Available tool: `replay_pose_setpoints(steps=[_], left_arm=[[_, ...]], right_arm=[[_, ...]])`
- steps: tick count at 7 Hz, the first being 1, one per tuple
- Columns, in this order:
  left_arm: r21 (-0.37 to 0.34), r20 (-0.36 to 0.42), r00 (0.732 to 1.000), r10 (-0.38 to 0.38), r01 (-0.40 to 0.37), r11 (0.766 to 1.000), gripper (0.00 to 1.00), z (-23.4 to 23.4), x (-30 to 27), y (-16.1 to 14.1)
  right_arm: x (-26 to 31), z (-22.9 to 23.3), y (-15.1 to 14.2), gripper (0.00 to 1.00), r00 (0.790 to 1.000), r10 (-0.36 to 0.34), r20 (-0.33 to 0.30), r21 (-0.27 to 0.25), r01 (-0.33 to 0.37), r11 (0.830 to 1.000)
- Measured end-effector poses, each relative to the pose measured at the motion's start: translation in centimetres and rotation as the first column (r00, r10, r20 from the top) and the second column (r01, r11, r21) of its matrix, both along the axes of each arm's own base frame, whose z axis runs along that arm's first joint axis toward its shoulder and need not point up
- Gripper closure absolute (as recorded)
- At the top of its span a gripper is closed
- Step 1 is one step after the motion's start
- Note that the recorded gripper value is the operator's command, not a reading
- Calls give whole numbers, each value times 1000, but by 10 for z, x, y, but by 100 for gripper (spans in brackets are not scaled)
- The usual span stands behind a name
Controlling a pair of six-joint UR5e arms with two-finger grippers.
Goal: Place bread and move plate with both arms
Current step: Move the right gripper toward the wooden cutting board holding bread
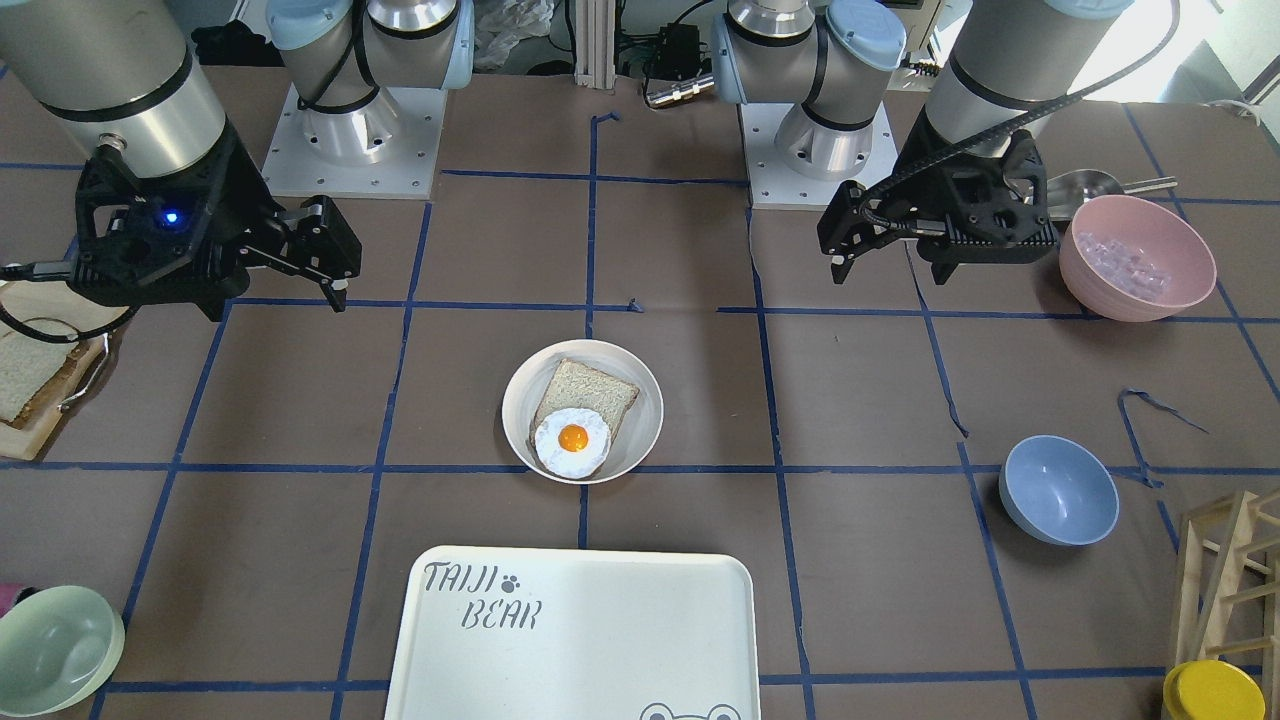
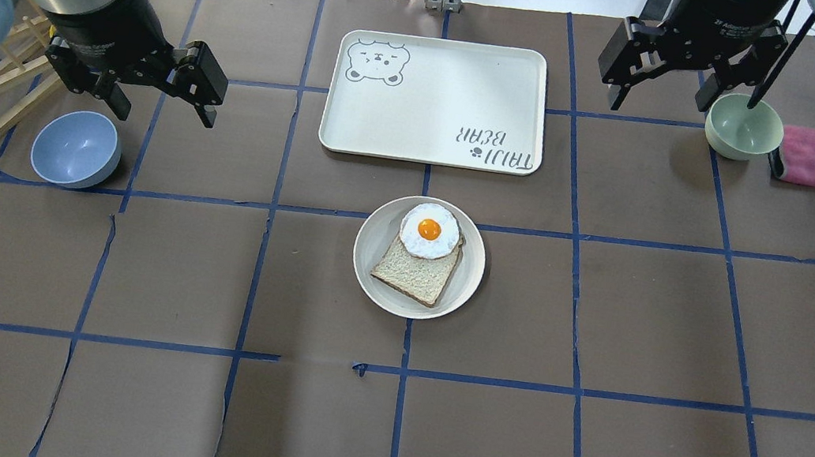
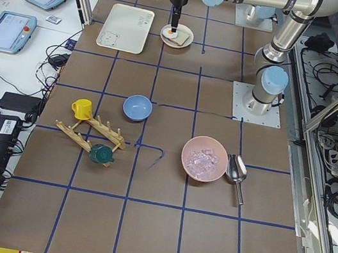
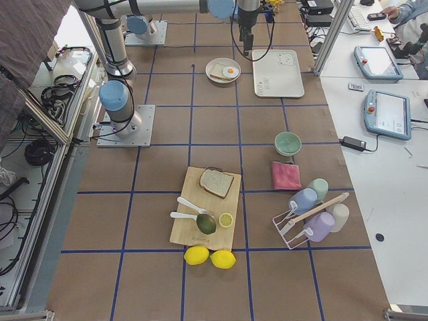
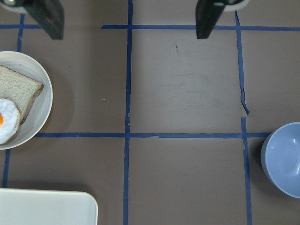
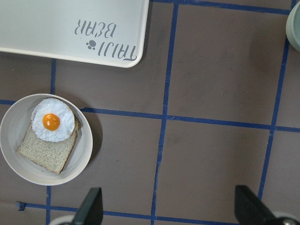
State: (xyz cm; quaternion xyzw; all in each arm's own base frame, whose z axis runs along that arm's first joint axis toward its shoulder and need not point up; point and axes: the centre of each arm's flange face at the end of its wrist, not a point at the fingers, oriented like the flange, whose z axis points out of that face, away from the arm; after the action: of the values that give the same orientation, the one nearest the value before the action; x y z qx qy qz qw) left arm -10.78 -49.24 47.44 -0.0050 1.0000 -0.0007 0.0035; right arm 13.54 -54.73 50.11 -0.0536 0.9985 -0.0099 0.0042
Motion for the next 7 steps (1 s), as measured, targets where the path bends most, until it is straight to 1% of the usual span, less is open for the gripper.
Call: replay_pose_setpoints(steps=[7], left_arm=[[1,5,1000,0,0,1000,0,0,1,0]], right_arm=[[-4,-2,-3,0,1000,-1,-10,-1,1,1000]])
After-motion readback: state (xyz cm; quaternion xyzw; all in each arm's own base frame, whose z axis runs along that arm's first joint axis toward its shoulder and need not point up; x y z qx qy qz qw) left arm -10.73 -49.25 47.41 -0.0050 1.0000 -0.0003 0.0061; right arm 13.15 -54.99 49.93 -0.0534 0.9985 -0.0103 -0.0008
